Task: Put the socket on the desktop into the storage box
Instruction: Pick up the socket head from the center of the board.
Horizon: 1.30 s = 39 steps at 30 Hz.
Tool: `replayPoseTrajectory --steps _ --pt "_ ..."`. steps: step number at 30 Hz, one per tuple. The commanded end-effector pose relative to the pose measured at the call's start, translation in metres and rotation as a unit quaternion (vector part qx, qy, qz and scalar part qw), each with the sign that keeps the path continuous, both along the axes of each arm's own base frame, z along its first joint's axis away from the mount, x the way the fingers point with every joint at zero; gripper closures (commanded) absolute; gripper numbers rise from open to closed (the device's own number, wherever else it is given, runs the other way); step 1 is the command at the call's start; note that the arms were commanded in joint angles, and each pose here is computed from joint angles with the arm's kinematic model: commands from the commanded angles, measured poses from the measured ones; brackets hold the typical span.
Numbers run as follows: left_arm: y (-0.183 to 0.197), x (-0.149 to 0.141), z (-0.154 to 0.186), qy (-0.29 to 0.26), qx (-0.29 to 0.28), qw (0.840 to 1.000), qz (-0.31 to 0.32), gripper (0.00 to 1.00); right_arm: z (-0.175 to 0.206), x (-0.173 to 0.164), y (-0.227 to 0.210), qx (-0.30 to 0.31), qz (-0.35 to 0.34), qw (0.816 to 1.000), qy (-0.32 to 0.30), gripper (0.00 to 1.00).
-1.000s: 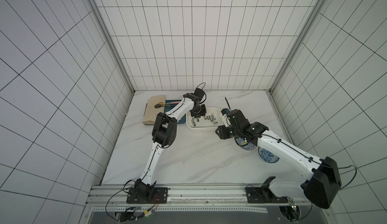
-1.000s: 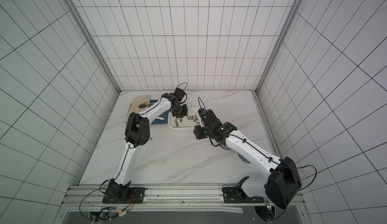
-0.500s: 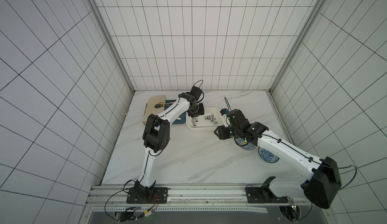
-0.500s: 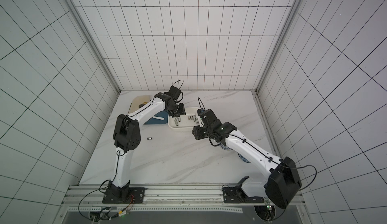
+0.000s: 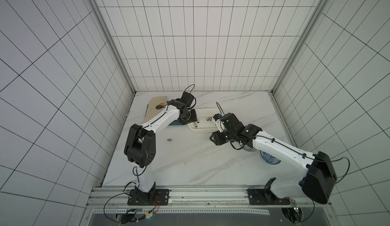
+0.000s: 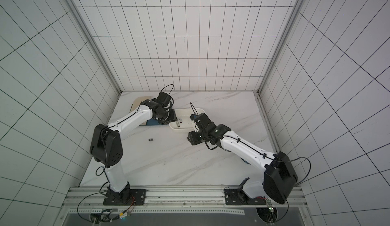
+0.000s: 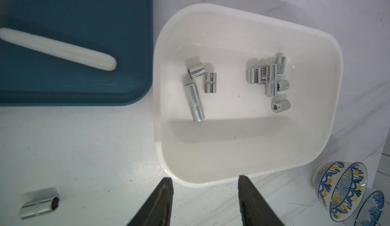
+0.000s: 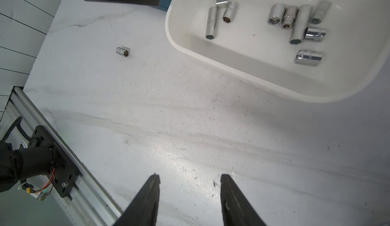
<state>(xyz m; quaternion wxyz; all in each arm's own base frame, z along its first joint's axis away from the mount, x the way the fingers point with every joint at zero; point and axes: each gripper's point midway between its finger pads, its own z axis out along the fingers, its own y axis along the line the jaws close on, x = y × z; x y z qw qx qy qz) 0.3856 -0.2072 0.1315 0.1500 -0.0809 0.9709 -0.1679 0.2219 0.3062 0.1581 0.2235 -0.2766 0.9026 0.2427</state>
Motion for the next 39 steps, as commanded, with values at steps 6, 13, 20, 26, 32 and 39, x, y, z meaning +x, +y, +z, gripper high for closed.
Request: replayPoseTrajectory --steps 6,13,20,26,32,39 --pt "0.062 -0.014 0.008 -0.017 0.005 0.998 0.067 0.46 0.021 0.002 0.045 0.03 0.053 0.998 -0.015 0.5" --pt "0.106 -0.033 -0.002 0.005 0.022 0.993 0.112 0.46 0.018 -0.005 0.074 0.028 0.091 0.995 -0.014 0.5" --pt "0.134 -0.052 -0.019 0.03 0.028 0.988 0.146 0.46 0.016 -0.011 0.092 0.024 0.114 0.993 -0.016 0.5" --pt "0.139 -0.058 -0.04 0.049 0.039 0.987 0.147 0.43 0.013 -0.014 0.096 0.022 0.118 0.993 -0.014 0.5" --pt "0.138 -0.059 -0.064 0.077 0.048 0.986 0.138 0.42 0.012 -0.014 0.091 0.017 0.111 0.994 -0.016 0.5" --pt "0.139 -0.062 -0.084 0.103 0.059 0.985 0.129 0.41 0.009 -0.014 0.087 0.017 0.105 0.994 -0.017 0.5"
